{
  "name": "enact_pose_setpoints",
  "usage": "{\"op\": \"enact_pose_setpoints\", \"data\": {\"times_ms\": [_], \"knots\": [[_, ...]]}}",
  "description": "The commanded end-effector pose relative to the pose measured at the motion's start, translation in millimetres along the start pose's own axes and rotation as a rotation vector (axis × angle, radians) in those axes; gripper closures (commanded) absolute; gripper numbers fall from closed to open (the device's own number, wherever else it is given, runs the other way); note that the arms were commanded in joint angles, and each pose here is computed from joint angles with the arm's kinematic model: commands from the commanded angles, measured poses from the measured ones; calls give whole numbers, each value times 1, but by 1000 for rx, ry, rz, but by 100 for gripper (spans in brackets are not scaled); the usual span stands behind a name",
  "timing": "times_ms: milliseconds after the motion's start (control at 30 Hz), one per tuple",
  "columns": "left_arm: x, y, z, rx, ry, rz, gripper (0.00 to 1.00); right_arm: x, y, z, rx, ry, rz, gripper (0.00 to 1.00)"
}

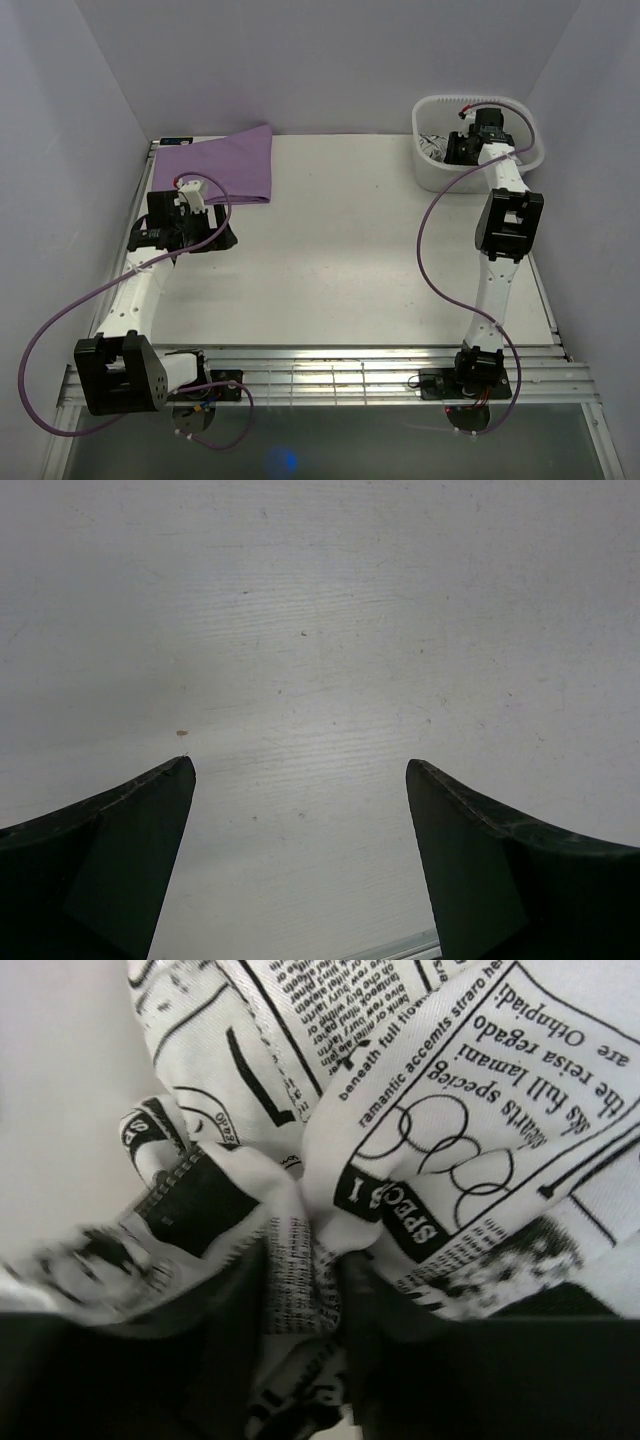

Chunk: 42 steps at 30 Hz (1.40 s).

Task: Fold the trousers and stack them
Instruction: Grab the trousers from the pile, then move the trousers to the center of the board

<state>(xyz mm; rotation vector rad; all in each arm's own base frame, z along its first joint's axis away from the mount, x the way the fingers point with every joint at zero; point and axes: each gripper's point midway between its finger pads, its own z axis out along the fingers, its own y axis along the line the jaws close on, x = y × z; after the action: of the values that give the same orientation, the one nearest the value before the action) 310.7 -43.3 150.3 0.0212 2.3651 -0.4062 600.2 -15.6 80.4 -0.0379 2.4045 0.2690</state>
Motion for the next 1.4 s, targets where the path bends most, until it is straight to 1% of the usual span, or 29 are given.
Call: {"op": "enact_pose_setpoints", "data": {"times_ms": [0, 33, 67, 100, 200, 233, 300, 333, 367, 400, 433, 467, 533, 567, 633, 700, 733, 800, 833, 900, 933, 967, 1000, 1033, 1067, 1100, 1233, 1300, 1367], "knots": [[-6, 0, -8, -14, -45, 6, 2, 29, -6, 16, 22, 96, -23, 70], [-6, 0, -8, -17, -45, 6, 2, 24, -6, 16, 19, 83, -41, 78], [-5, 1, -8, -19, -44, 5, 2, 19, -4, 14, 16, 70, -49, 89], [-5, 0, -9, -19, -45, 6, 2, 12, -1, 10, 3, 51, -56, 92], [-6, -1, -8, -11, -43, 5, 2, -33, 11, -17, -20, -71, -84, 92], [-6, -1, -8, -8, -41, 5, 2, -67, 17, -41, -13, -178, -111, 92], [-9, -1, -7, -9, -42, 1, 2, -94, 21, -67, 6, -281, -137, 92], [-10, -1, -6, -8, -43, 2, 2, -135, 29, -107, 23, -430, -171, 92], [-11, 0, -6, -14, -42, -1, 2, -151, 32, -126, 36, -498, -175, 92], [-13, 0, -6, -17, -44, -3, 2, -155, 29, -136, 73, -536, -162, 92], [-12, 1, -5, -20, -40, -6, 2, -177, 35, -176, 95, -638, -172, 92], [-13, 3, -5, -28, -42, -7, 2, -199, 39, -200, 112, -750, -190, 92], [-16, 3, -3, -31, -42, -10, 2, -220, 39, -248, 176, -887, -189, 92], [-17, 3, -3, -31, -40, -10, 2, -237, 43, -273, 192, -983, -198, 92], [-22, 2, -3, -26, -47, -11, 2, -260, 45, -324, 247, -1112, -186, 92], [-26, 1, -4, -24, -53, -11, 2, -277, 58, -372, 232, -1221, -170, 92], [-28, 1, -5, -23, -57, -12, 2, -287, 69, -409, 221, -1296, -181, 92], [-31, 1, -6, -27, -67, -15, 2, -292, 88, -457, 158, -1407, -168, 92], [-33, 1, -7, -30, -74, -12, 2, -289, 109, -495, 83, -1470, -172, 92], [-34, 1, -8, -32, -79, -16, 2, -281, 131, -529, 2, -1525, -191, 92], [-34, 1, -8, -35, -83, -18, 2, -272, 148, -563, -50, -1577, -192, 92], [-36, 1, -10, -38, -91, -19, 2, -265, 153, -565, -75, -1572, -199, 92], [-35, 2, -9, -41, -93, -20, 2, -259, 162, -578, -99, -1591, -216, 92], [-35, 2, -10, -45, -96, -21, 2, -246, 177, -611, -138, -1652, -248, 92], [-36, 2, -11, -45, -102, -19, 2, -241, 180, -611, -171, -1647, -239, 92], [-35, 2, -10, -47, -99, -20, 2, -229, 194, -634, -217, -1676, -272, 92], [-42, 0, -16, -43, -134, -6, 2, -200, 231, -668, -376, -1704, -355, 92], [-47, -5, -19, -21, -159, 7, 2, -186, 245, -662, -454, -1657, -379, 92], [-50, -8, -21, -8, -171, 4, 2, -175, 258, -644, -516, -1588, -399, 92]]}}
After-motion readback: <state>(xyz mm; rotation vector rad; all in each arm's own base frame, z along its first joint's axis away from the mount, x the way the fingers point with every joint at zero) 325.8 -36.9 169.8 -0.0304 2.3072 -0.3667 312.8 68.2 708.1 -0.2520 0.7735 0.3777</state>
